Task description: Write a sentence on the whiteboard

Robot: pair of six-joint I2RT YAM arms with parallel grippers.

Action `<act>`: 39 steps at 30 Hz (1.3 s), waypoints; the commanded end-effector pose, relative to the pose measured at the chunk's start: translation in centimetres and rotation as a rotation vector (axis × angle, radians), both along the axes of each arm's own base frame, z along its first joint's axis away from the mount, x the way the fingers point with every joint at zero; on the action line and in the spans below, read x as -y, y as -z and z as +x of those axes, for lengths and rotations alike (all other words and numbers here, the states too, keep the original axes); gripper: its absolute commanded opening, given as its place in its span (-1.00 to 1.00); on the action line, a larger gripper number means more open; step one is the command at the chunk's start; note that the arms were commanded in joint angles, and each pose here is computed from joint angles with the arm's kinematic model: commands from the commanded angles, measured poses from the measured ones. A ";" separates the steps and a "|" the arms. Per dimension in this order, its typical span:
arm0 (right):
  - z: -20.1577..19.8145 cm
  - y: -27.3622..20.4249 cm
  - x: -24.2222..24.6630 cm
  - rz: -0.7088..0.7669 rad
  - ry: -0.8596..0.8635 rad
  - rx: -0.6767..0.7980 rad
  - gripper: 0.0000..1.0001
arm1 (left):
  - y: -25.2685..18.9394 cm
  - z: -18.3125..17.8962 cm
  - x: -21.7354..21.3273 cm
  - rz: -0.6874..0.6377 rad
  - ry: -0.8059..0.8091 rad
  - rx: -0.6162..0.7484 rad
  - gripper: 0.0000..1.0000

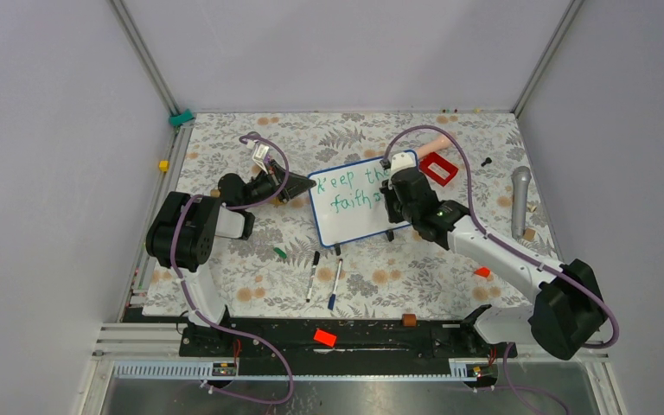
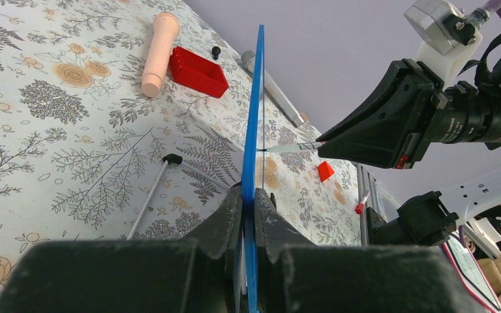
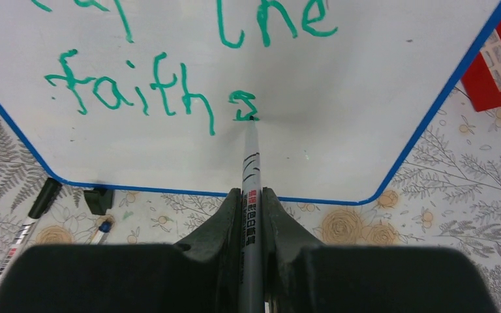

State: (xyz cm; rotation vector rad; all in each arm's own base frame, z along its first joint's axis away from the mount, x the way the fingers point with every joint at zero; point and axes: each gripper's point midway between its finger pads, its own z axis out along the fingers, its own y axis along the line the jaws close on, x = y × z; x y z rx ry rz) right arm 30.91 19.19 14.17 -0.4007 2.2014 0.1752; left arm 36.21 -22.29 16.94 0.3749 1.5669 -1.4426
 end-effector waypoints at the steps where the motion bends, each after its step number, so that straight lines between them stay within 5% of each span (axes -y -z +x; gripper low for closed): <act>1: 1.2 -2.2 -2.6 0.081 -0.050 -0.006 -1.00 | -1.2 -0.6 0.4 0.018 0.039 0.115 -1.00; 6: 3.3 -3.8 -1.5 0.136 0.034 0.099 -1.00 | -1.1 -0.6 0.4 0.018 0.037 0.112 -1.00; 11: 2.3 -0.6 -0.8 0.094 0.076 -0.017 -1.00 | -1.2 -0.5 0.5 0.018 0.042 0.115 -1.00; 15: 3.6 -1.9 -0.8 0.148 0.087 0.077 -1.00 | -1.0 -0.5 0.4 0.019 0.037 0.114 -1.00; 19: 3.0 -1.1 -0.6 0.094 0.100 -0.013 -1.00 | -1.0 -0.5 0.5 0.019 0.045 0.110 -1.00; 24: 3.6 -2.5 -0.2 0.133 0.122 0.083 -1.00 | -1.0 -0.4 0.5 0.018 0.043 0.109 -1.00; 39: 2.8 -1.6 -0.8 0.166 0.099 0.043 -1.00 | -1.1 -0.5 0.6 0.019 0.059 0.112 -1.00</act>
